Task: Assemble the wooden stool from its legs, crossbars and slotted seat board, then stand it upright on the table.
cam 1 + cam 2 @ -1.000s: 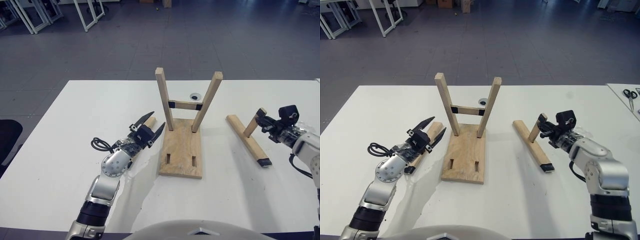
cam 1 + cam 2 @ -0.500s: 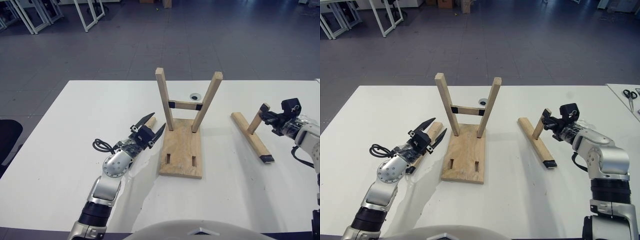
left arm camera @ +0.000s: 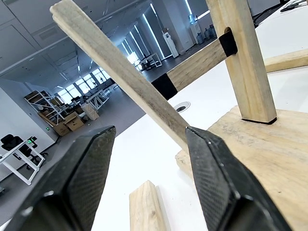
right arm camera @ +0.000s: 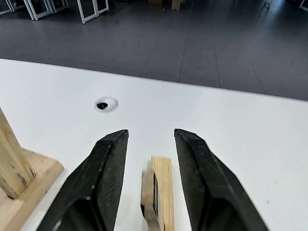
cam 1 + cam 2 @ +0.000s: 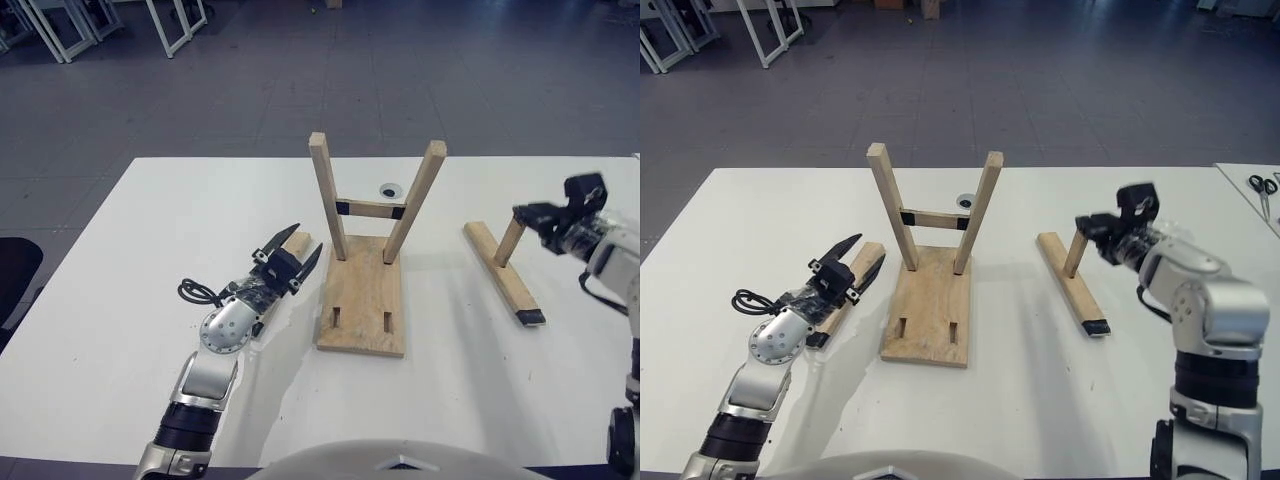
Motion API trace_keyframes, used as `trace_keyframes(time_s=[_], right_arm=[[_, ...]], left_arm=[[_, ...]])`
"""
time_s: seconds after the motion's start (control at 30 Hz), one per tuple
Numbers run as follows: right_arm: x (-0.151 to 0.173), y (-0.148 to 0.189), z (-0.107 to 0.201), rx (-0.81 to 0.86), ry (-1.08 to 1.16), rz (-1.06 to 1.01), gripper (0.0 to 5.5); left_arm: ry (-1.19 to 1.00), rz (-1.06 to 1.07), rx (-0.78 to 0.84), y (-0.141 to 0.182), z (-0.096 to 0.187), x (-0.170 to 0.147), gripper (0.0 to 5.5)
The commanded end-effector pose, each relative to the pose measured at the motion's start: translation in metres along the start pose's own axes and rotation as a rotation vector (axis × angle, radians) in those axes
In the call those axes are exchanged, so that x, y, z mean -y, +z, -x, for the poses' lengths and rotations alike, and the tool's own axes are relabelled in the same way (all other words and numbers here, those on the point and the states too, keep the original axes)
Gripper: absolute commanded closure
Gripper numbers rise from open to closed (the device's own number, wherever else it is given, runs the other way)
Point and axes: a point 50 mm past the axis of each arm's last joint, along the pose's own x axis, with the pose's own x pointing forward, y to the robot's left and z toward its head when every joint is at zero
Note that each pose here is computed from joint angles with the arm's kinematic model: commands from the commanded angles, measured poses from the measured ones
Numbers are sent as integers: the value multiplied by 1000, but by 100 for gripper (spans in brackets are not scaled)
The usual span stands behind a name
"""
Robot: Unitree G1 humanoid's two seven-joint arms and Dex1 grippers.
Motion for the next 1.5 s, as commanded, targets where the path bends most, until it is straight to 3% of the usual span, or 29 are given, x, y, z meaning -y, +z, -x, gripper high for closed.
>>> trace_keyframes(time_s=[0.03,0.13,0.23,0.4,0.47,0.57,0.63,0.7,0.8,0.93,1.03,1.13,1.3,1.5], right_arm=[[-6,68,-6,243,-3,25,358],[-14,118,-17,499,-10,8,358],[-19,143,-20,635,-26,23,358],[-17,133,-31,636,-65,34,358],[-17,103,-45,534,-63,26,358],[-14,-25,-70,104,-58,25,358],[-11,-111,-64,-192,-67,20,358],[2,-149,-54,-311,-121,-2,358],[14,-113,-59,-181,-143,-63,358],[2,-49,-61,25,-96,-94,358],[-4,2,-48,190,-75,-79,358],[-2,32,-30,304,-106,-69,358],[6,21,-12,319,-148,-59,358],[12,-44,21,270,-175,-93,247]], left_arm=[[15,-3,-10,-2,-2,-1,286],[21,-3,-3,-1,-6,-2,286],[26,-6,-5,-2,-5,-3,286],[22,-5,-14,-3,-2,-4,286],[21,-3,-21,-4,-1,-4,286],[10,3,-30,-6,0,-3,286],[-2,10,-40,-9,-1,-2,286],[-11,16,-51,-12,-2,-1,286],[-8,25,-78,-18,2,-2,286],[1,30,-86,-20,6,-1,286],[3,30,-84,-19,7,1,286],[9,26,-84,-18,9,0,286],[13,26,-89,-17,13,1,286],[-5,28,-88,-17,14,3,286]])
